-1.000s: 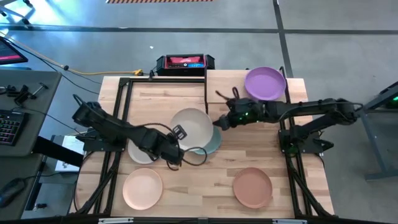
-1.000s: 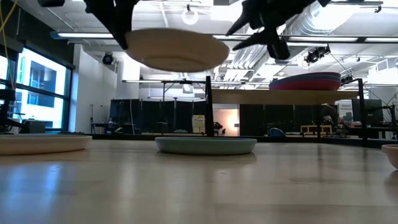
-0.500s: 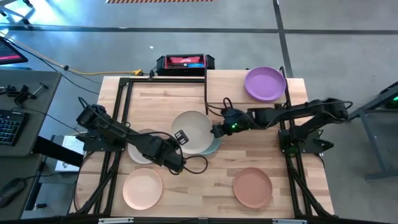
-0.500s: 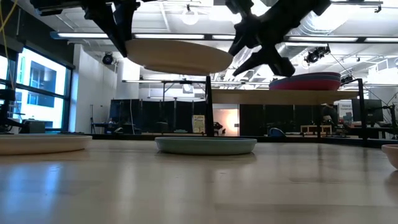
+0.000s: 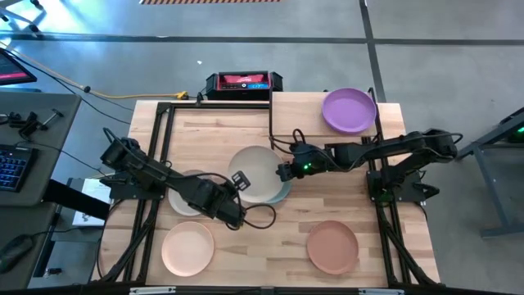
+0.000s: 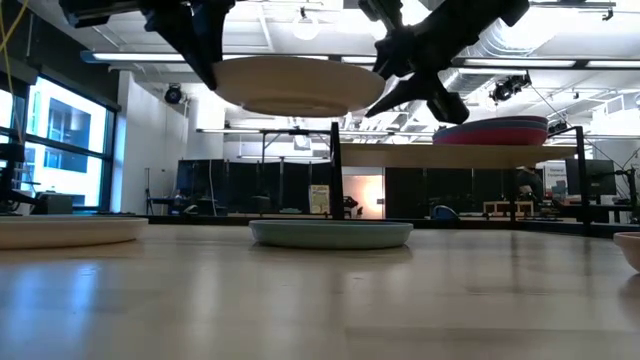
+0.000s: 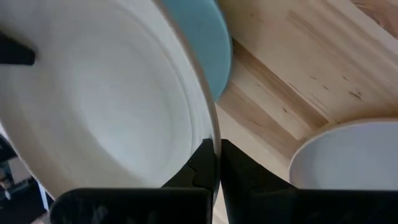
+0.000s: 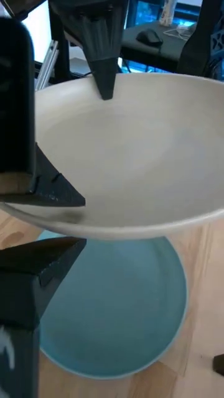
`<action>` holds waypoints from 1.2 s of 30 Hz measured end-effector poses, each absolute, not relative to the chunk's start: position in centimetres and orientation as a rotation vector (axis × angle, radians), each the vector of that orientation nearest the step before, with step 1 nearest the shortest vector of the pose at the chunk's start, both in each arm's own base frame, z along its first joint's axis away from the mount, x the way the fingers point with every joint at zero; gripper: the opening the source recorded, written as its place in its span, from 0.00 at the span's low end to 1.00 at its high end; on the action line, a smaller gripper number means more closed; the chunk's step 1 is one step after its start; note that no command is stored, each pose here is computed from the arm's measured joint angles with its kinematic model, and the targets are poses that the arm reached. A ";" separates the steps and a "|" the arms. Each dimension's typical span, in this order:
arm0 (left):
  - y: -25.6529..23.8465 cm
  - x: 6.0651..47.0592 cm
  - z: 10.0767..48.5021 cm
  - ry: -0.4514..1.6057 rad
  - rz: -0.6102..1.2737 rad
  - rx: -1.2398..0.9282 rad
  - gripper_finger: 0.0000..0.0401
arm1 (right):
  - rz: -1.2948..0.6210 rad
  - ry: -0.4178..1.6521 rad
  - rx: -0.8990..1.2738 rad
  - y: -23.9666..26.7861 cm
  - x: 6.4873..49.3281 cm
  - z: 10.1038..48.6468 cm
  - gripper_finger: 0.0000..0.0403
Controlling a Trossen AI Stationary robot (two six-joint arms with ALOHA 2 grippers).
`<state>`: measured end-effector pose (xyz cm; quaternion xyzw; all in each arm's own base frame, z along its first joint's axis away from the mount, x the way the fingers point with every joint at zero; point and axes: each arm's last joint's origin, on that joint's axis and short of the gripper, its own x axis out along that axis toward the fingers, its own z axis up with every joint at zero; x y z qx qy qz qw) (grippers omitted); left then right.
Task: Place and stack plates onto a shelf
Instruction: Stack the white plate on top of the purple plate on the shelf
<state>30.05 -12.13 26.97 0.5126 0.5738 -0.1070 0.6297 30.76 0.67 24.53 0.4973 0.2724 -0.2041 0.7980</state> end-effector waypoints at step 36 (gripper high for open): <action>-11.7 30.9 27.9 1.296 -0.099 0.530 0.31 | -0.506 0.624 1.062 0.3 30.3 24.1 0.00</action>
